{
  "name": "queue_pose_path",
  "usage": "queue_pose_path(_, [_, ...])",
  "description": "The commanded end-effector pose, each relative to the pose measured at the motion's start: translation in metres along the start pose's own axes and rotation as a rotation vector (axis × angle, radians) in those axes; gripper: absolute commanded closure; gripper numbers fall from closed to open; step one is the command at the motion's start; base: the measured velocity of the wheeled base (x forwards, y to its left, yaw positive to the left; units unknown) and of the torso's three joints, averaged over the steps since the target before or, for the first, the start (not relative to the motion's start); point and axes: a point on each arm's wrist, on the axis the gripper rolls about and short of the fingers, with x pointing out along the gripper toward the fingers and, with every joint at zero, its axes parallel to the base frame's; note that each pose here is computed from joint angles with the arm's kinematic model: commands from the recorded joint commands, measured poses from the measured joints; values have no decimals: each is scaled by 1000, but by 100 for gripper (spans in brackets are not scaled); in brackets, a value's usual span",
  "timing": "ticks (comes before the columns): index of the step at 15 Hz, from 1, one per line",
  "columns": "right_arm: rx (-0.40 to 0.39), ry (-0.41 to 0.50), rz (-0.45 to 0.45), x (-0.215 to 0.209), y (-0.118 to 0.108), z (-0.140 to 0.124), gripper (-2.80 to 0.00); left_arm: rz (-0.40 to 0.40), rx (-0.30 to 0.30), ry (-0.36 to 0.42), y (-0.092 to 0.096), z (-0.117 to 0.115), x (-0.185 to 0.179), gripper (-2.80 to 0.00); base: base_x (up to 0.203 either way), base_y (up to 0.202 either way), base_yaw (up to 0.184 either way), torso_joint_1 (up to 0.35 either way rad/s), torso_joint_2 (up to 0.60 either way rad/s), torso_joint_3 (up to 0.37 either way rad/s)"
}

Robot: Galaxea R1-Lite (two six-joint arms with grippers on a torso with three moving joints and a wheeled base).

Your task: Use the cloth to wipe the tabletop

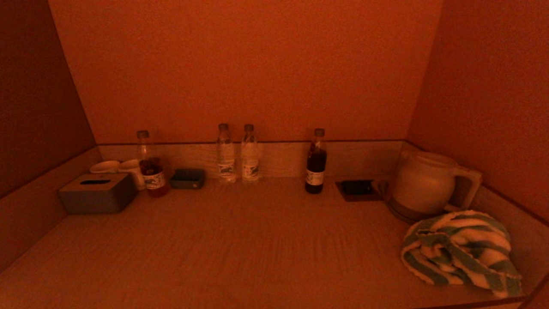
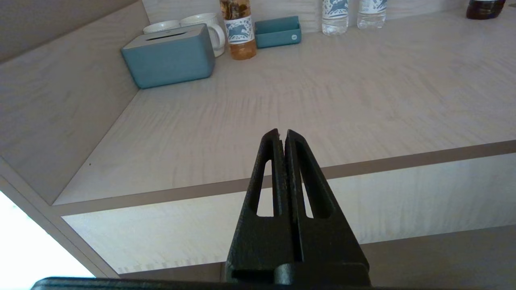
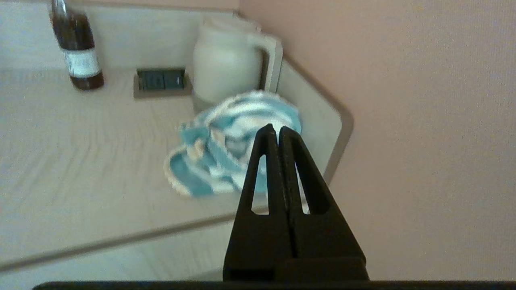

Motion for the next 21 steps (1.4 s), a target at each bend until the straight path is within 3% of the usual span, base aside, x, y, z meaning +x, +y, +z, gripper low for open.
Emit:
queue_pose_path(1, [2, 11, -6, -13, -4, -17, 0, 0, 1, 0, 0, 0, 0, 0, 0, 0, 0, 0, 0, 0])
queue_pose_path(5, [22, 56, -14, -9, -1, -32, 0, 2, 1, 0, 0, 0, 0, 0, 0, 0, 0, 0, 0, 0])
queue_pose_path(8, [37, 39, -106, -8, -3, -30, 0, -1, 1, 0, 0, 0, 0, 0, 0, 0, 0, 0, 0, 0])
queue_pose_path(10, [44, 38, -122, -9, -3, -29, 0, 0, 1, 0, 0, 0, 0, 0, 0, 0, 0, 0, 0, 0])
queue_pose_path(14, [64, 17, -262, -16, -3, -27, 0, 0, 1, 0, 0, 0, 0, 0, 0, 0, 0, 0, 0, 0])
queue_pose_path(17, [82, 3, -266, -19, -3, -30, 0, 0, 1, 0, 0, 0, 0, 0, 0, 0, 0, 0, 0, 0])
queue_pose_path(18, [101, -35, -240, -25, -3, -33, 0, 1, 1, 0, 0, 0, 0, 0, 0, 0, 0, 0, 0, 0])
queue_pose_path(21, [83, -142, 15, -42, 0, -44, 0, 0, 1, 0, 0, 0, 0, 0, 0, 0, 0, 0, 0, 0])
